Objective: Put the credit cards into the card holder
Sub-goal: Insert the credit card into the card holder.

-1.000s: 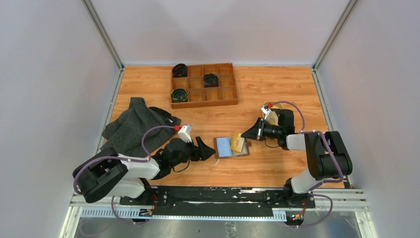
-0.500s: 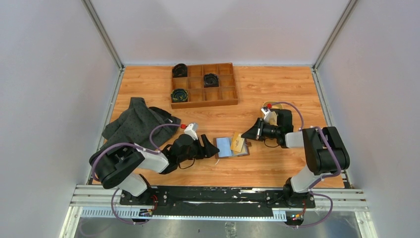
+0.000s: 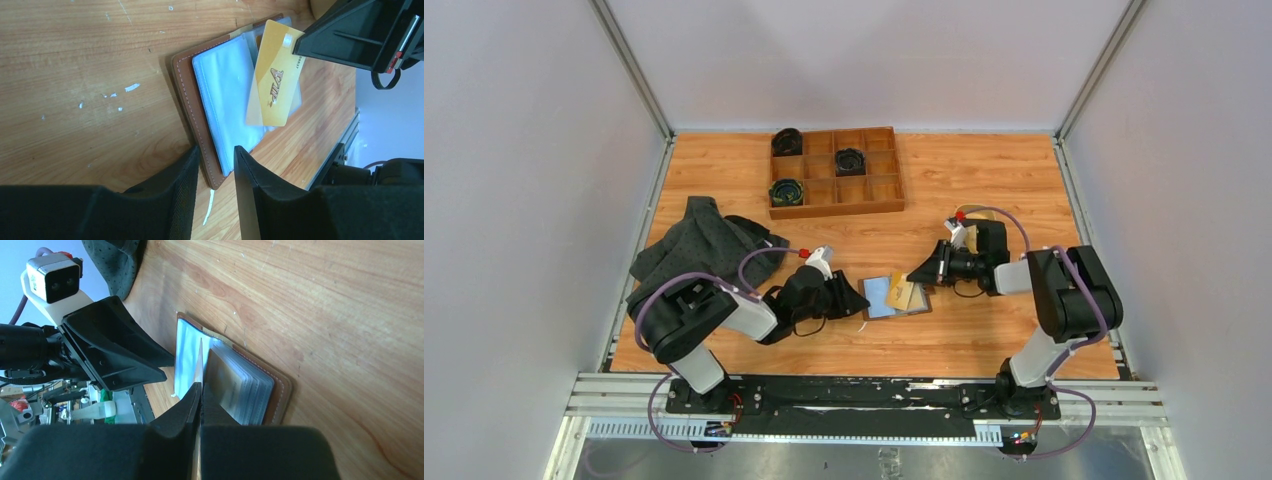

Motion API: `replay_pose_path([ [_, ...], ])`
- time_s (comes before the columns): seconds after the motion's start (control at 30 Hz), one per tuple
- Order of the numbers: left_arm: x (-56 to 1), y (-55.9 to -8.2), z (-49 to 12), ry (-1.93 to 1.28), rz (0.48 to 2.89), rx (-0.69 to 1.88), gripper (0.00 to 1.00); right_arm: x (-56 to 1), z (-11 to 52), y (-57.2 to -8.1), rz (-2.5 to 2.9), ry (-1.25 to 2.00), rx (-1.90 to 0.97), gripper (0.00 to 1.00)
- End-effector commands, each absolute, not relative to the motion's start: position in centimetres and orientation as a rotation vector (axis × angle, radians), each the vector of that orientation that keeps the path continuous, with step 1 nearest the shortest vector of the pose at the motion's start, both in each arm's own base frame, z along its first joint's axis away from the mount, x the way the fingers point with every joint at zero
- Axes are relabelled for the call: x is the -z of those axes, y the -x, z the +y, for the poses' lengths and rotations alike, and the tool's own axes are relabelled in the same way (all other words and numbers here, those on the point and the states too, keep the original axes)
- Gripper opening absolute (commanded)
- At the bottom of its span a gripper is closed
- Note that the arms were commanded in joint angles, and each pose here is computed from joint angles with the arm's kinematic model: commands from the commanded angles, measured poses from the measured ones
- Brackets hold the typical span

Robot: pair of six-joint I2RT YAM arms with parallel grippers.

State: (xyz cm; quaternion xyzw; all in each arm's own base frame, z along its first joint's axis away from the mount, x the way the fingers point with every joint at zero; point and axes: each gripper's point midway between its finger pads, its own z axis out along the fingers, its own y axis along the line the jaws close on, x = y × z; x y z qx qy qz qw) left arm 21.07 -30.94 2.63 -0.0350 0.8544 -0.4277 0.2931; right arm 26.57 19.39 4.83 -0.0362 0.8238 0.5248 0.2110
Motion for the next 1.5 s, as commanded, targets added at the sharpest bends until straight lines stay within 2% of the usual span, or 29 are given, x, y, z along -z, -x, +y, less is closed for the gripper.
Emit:
replay_pose_path([
  [0.0, -1.7, -20.8, -31.1, 0.08, 2.311, 1.125, 0.37, -4.8, 20.3, -26.3, 2.306, 0.146, -1.505, 0.0],
  [0.4, -1.2, -21.5, -30.9, 0.102, 2.328, 1.062, 0.31, -3.8, 20.8, -25.1, 2.442, 0.242, -1.567, 0.0],
  [1.03, -0.8, -21.6, -32.4, 0.034, 2.371, 1.085, 0.31, -3.2, 21.7, -24.5, 2.546, 0.236, -1.603, 0.0],
  [1.47, -1.3, -21.2, -32.6, 0.035, 2.374, 1.12, 0.32, -2.9, 22.2, -25.2, 2.533, 0.114, -1.641, 0.0],
])
